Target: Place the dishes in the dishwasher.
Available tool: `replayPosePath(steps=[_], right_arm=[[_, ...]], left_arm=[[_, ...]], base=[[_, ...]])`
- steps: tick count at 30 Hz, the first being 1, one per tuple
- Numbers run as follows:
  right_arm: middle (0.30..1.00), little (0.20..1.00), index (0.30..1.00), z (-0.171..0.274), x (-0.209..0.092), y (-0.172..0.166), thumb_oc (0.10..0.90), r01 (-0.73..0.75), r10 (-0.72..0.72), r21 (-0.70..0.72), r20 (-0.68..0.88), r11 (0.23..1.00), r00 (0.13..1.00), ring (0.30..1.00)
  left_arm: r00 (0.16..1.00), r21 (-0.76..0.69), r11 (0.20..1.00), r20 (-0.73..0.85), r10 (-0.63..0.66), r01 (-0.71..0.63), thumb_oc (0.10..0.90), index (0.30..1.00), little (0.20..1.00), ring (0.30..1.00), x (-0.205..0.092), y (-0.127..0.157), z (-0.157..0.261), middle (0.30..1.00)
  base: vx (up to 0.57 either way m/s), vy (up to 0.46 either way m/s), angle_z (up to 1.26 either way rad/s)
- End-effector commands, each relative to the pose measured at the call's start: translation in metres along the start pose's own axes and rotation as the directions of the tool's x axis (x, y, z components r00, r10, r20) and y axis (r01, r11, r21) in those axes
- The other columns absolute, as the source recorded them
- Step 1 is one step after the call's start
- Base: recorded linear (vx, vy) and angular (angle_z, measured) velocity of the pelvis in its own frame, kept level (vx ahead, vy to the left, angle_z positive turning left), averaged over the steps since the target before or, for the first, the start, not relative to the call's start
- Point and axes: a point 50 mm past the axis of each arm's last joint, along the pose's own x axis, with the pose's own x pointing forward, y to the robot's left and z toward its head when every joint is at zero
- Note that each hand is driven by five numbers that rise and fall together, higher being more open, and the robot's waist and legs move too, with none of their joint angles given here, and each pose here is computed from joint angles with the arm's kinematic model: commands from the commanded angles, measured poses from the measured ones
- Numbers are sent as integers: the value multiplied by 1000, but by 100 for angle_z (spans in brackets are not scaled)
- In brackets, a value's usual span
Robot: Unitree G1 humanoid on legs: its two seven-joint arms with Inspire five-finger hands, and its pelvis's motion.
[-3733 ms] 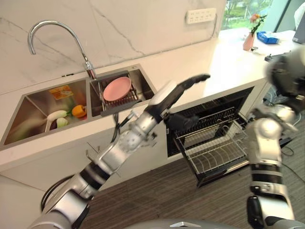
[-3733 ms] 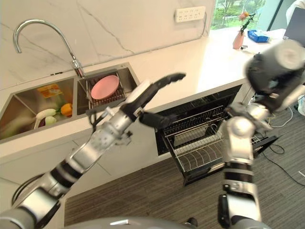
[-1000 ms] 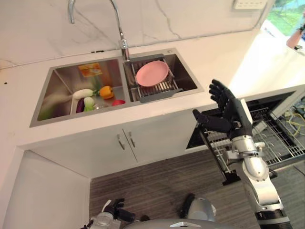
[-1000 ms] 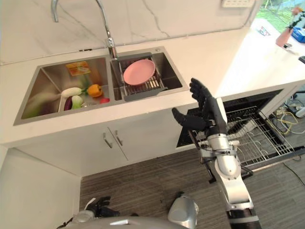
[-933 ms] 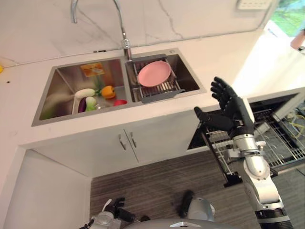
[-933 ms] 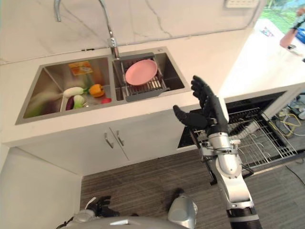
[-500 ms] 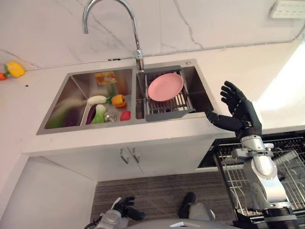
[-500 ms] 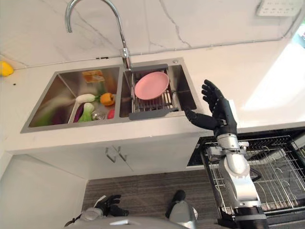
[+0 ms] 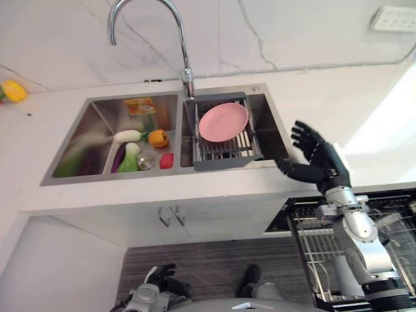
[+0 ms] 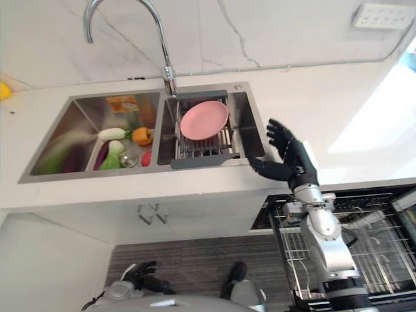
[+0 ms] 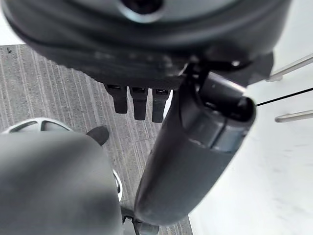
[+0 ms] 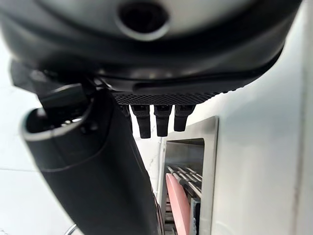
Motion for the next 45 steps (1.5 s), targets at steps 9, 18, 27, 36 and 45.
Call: replayPosePath(steps=[9,18,27,36,45], right_arm=[[900,900,900,57,41,8,800,13,25,-138,271,990,962,900],[900,900,900,66,53,8,800,9,72,-276,283,961,956,900],[900,900,900,84,70,-16,800,87,102,-589,280,804,955,900],[900,900,900,79,79,-32,800,84,112,-776,195,625,974,900],[900,900,900,74,90,-27,800,57,135,-840,153,540,979,900]], left_arm=[[996,52,997,71,-57,53,800,900,900,900,-2,-8,9,900],[994,88,994,81,-77,70,800,900,900,900,-1,-10,14,900],[999,124,991,3,-47,46,800,900,900,900,-4,3,-10,900],[998,167,985,-55,-38,47,800,900,900,900,-7,9,-27,900],[998,185,981,-31,-53,58,800,900,900,900,-6,7,-22,900]], base=[[79,58,-14],[46,-6,5],[27,-17,12],[15,-10,10],[13,0,5]])
